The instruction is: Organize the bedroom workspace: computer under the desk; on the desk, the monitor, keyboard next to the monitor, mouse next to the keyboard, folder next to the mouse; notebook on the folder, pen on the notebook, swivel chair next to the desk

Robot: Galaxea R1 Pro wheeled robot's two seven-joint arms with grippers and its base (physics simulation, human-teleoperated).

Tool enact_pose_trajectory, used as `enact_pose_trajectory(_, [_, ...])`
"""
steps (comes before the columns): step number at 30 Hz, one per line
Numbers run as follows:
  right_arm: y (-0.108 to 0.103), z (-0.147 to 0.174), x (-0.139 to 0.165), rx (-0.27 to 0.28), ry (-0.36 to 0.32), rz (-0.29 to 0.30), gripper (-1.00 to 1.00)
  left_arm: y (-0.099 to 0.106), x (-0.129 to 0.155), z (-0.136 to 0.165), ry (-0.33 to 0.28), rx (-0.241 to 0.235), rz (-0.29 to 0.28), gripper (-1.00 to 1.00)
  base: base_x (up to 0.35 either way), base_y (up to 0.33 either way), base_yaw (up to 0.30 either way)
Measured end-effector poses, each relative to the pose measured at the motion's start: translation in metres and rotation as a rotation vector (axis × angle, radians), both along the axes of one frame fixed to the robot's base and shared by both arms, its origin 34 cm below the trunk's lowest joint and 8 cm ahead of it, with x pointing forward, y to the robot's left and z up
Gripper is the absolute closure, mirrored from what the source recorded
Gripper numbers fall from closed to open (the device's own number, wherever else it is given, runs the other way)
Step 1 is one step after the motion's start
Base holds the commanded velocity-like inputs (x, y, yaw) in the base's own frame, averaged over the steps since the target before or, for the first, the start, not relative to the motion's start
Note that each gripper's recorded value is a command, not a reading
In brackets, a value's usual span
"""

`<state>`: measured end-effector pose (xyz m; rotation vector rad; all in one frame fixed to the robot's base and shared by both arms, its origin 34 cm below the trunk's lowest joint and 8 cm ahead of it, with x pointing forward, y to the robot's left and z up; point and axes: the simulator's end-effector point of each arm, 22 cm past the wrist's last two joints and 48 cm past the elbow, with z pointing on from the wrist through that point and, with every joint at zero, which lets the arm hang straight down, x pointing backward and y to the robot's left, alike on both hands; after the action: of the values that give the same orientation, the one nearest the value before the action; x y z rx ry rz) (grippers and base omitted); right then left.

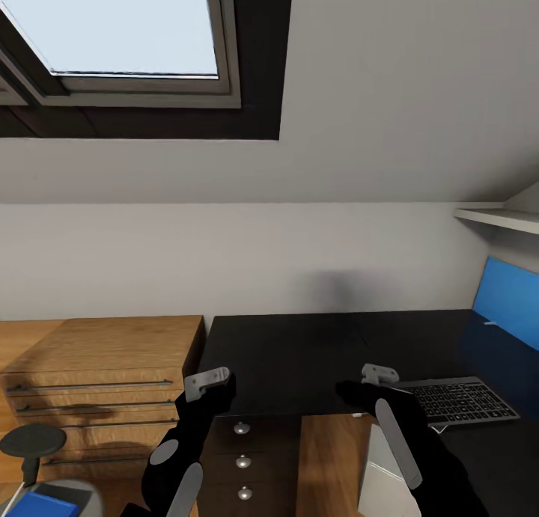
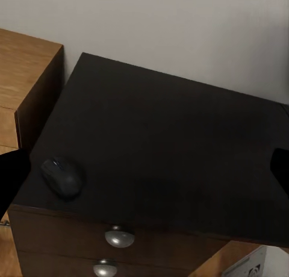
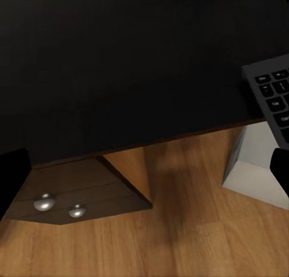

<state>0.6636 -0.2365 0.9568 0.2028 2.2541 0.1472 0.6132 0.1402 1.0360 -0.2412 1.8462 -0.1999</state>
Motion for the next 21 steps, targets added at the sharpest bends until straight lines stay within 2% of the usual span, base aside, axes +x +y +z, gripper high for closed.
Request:
enact_pose_trajectory(6, [-0.0012, 0.0006, 0.0004, -0.001, -0.003, -0.002, -1.0, -0.0005, -0.0001, 0.0, 0.0, 0.0, -0.001, -1.0, 0.0, 0.0, -0.03])
enact_pose_trajectory(14, [-0.002, 0.0002, 0.0003, -0.004, -0.002, -0.004, -1.0, -0.0021, -0.0003, 0.0002, 0.0, 0.001, -0.005, -1.0, 0.0, 0.0, -0.199])
enact_pose_trajectory(21, [-0.0015, -0.0007, 0.0001, -0.006, 0.0, -0.002, -1.0, -0.002, -0.0003, 0.0001, 0.0, 0.001, -0.005, -1.0, 0.0, 0.0, -0.023])
